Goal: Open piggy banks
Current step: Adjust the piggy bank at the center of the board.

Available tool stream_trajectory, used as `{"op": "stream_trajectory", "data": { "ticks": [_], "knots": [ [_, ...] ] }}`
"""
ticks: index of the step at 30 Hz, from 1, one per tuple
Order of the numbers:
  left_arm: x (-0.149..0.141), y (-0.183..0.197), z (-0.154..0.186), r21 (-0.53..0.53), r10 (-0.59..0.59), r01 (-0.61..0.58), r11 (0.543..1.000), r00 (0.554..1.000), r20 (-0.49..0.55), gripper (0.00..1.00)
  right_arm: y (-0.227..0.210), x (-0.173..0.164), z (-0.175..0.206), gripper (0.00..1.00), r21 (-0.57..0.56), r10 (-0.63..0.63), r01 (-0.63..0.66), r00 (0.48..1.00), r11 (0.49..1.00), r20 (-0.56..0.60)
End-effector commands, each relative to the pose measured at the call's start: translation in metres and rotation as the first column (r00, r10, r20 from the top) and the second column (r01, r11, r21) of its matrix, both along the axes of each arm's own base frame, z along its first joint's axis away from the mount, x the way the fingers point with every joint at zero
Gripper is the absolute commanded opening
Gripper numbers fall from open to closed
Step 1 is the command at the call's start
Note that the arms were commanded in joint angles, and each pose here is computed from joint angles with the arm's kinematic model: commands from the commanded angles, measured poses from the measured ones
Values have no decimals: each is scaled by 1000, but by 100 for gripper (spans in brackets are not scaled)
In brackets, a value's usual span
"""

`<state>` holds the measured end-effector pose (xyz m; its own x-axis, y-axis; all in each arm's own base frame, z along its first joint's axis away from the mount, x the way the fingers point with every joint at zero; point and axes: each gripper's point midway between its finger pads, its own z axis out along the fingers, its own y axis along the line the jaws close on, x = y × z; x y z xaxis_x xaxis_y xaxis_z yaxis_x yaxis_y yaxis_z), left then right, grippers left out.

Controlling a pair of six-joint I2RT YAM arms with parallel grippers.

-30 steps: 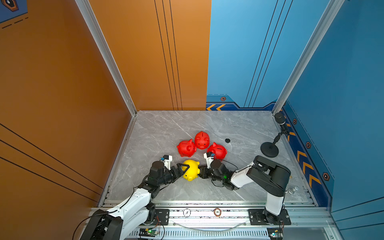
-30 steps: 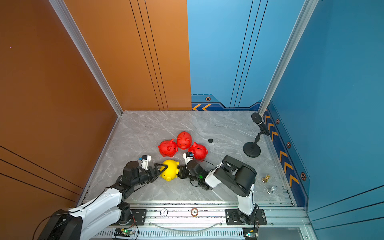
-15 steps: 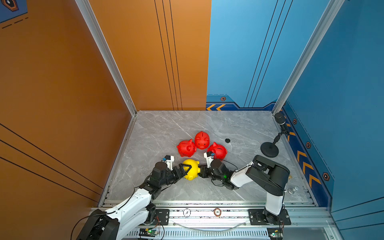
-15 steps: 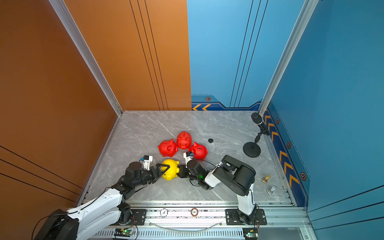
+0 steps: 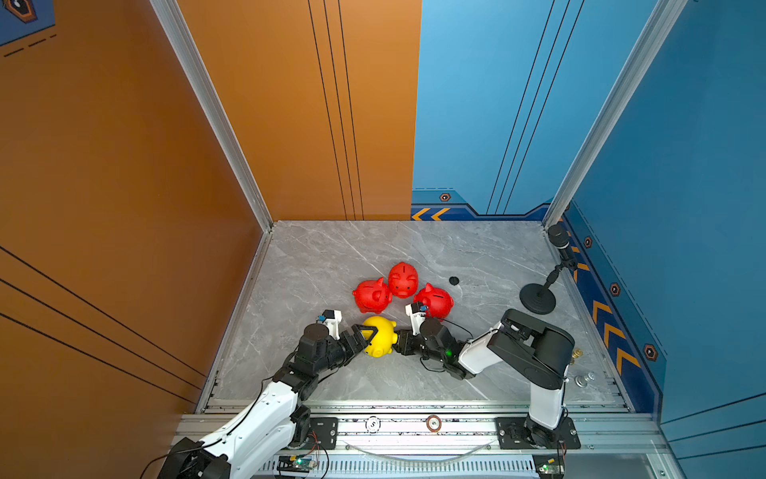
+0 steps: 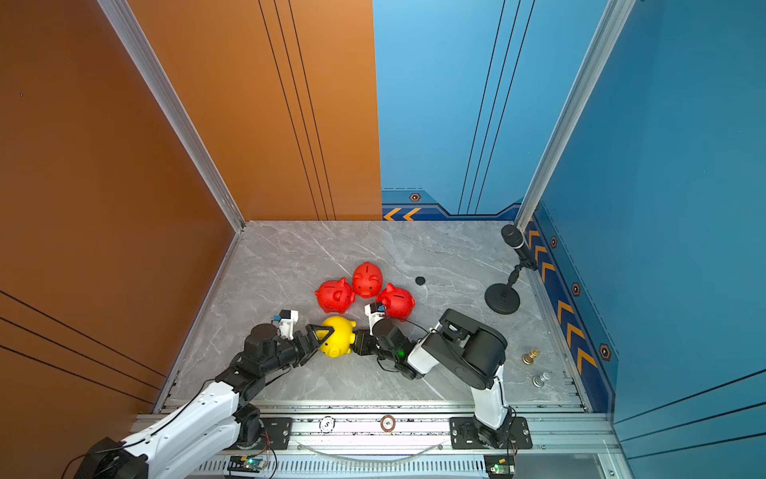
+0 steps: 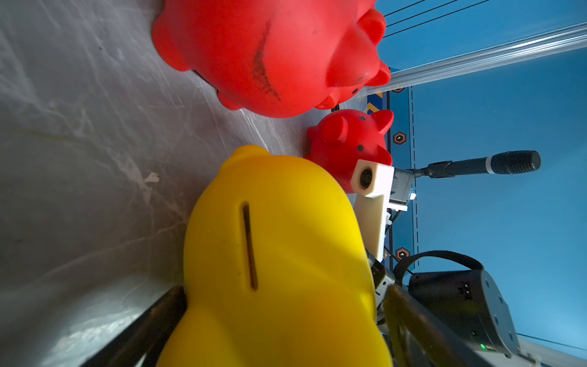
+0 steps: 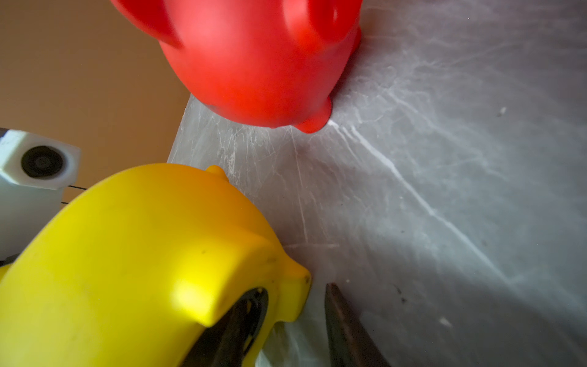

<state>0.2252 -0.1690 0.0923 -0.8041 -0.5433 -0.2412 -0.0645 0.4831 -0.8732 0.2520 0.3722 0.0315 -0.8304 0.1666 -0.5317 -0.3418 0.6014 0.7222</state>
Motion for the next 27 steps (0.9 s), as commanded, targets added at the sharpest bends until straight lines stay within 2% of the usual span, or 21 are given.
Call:
{"op": "stream_trajectory", "data": {
  "ticks": [1,5,27],
  "knots": [
    [9,-9,31,-43,-36,39,998,996,84,96,-26,-31,-66,43,-198,25,-54,988,979,-150],
    [11,-9,31,-42,-29,32,999,996,79,100,-24,-32,-66,43,-196,33,-62,989,979,-147],
    [21,13,0,33,108,-106,994,993,-51,98,-18,-34,-68,43,-188,55,-82,988,979,-145]
  ]
}}
